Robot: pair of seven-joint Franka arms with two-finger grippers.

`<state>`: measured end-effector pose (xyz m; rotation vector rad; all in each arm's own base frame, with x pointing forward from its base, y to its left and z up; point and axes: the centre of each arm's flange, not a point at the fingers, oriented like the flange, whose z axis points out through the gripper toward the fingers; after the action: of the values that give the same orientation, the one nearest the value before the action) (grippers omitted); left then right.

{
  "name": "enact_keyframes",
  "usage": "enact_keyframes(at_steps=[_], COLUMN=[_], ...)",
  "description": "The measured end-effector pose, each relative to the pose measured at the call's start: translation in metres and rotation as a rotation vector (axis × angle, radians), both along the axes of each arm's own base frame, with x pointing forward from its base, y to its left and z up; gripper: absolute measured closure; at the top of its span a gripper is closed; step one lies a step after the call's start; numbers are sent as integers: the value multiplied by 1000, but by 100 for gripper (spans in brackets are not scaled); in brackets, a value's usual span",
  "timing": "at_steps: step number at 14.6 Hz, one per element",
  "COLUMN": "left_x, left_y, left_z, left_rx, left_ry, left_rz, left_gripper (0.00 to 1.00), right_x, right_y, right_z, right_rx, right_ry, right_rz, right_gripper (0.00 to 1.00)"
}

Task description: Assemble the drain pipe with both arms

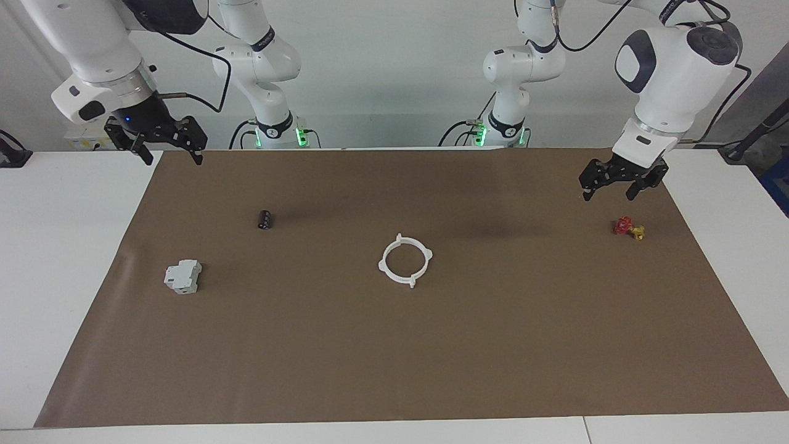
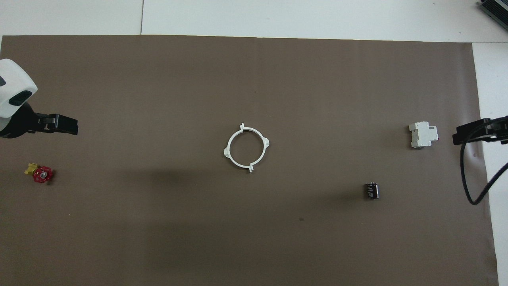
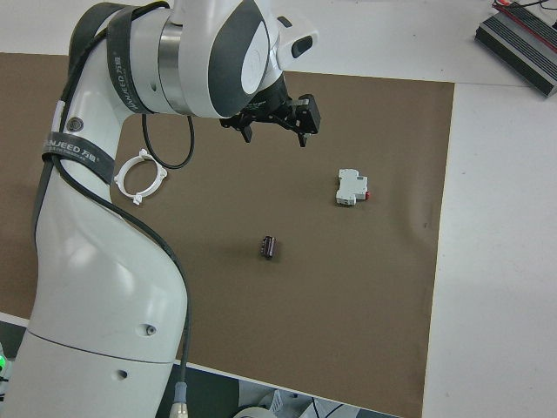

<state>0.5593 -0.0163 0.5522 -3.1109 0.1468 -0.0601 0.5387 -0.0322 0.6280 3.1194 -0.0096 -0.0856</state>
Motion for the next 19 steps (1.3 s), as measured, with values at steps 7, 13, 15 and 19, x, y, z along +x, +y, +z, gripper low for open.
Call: enact_keyframes(at_steps=[7,13,15,19], left_x=[-5,1,10,17], left_y=[-1,0,0,-1], left_z=[14,32,40,37], left_rx=[1,-1,-4,-6], left_ry=[-25,-50,-38,-19], left_rz=[-1,1,1,-2], left_gripper=[0,0,0,0], right_x=[0,0,0,0], right_y=[0,0,0,0], right_z=[0,0,0,0], right_rx=[0,0,0,0], right_ry=[0,0,0,0], right_rz=[0,0,0,0], right_gripper=[0,0,0,0])
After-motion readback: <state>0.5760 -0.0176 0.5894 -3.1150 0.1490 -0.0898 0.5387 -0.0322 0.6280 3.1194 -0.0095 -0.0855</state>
